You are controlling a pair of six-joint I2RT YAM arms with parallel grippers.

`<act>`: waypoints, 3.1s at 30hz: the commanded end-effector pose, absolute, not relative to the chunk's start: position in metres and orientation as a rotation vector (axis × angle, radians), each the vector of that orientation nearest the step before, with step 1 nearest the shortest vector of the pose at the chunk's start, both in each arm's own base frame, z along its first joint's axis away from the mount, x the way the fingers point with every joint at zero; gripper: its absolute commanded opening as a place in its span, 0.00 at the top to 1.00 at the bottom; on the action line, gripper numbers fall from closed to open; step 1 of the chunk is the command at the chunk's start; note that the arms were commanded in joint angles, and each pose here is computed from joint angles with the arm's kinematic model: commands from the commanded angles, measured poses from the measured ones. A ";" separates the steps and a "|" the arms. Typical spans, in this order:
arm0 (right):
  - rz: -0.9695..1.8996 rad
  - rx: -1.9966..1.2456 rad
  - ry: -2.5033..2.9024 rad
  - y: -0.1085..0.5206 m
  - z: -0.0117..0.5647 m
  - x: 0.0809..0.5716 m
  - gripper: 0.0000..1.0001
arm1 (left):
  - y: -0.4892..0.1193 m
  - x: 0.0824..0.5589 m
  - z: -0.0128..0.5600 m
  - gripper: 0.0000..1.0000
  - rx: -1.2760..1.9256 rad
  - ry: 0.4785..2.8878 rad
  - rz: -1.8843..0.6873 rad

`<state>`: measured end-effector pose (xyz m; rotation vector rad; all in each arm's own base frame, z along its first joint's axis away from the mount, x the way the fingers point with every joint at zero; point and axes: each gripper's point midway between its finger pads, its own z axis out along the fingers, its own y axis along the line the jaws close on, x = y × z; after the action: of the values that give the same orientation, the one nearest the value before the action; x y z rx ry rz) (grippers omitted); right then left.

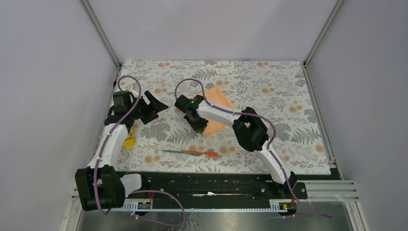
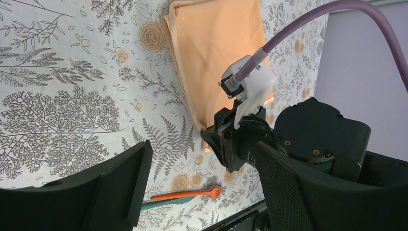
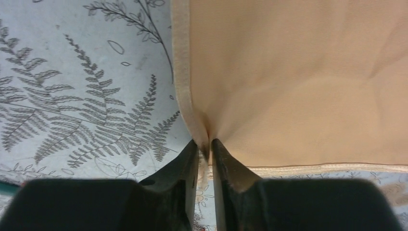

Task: Fold the napkin into a case and place the utensils inside
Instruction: Pick up the lower triangle-folded napkin from the center of the board.

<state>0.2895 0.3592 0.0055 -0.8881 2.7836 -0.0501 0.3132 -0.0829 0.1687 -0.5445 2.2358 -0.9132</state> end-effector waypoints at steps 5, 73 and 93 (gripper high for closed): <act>-0.243 -0.958 2.813 0.331 -0.067 0.286 1.00 | -0.081 0.312 0.175 0.16 -0.496 2.202 -0.911; 1.148 -0.586 2.678 0.351 0.071 0.266 1.00 | -0.141 0.416 0.055 0.81 -0.868 2.170 -1.096; 1.567 -0.407 2.616 0.359 0.071 0.247 1.00 | -0.129 0.414 0.093 1.00 -0.791 2.298 -0.640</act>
<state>0.2447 0.3680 0.0520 -0.4568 2.6653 1.4423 0.3934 -0.1336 0.0807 -0.8179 2.3317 -0.8235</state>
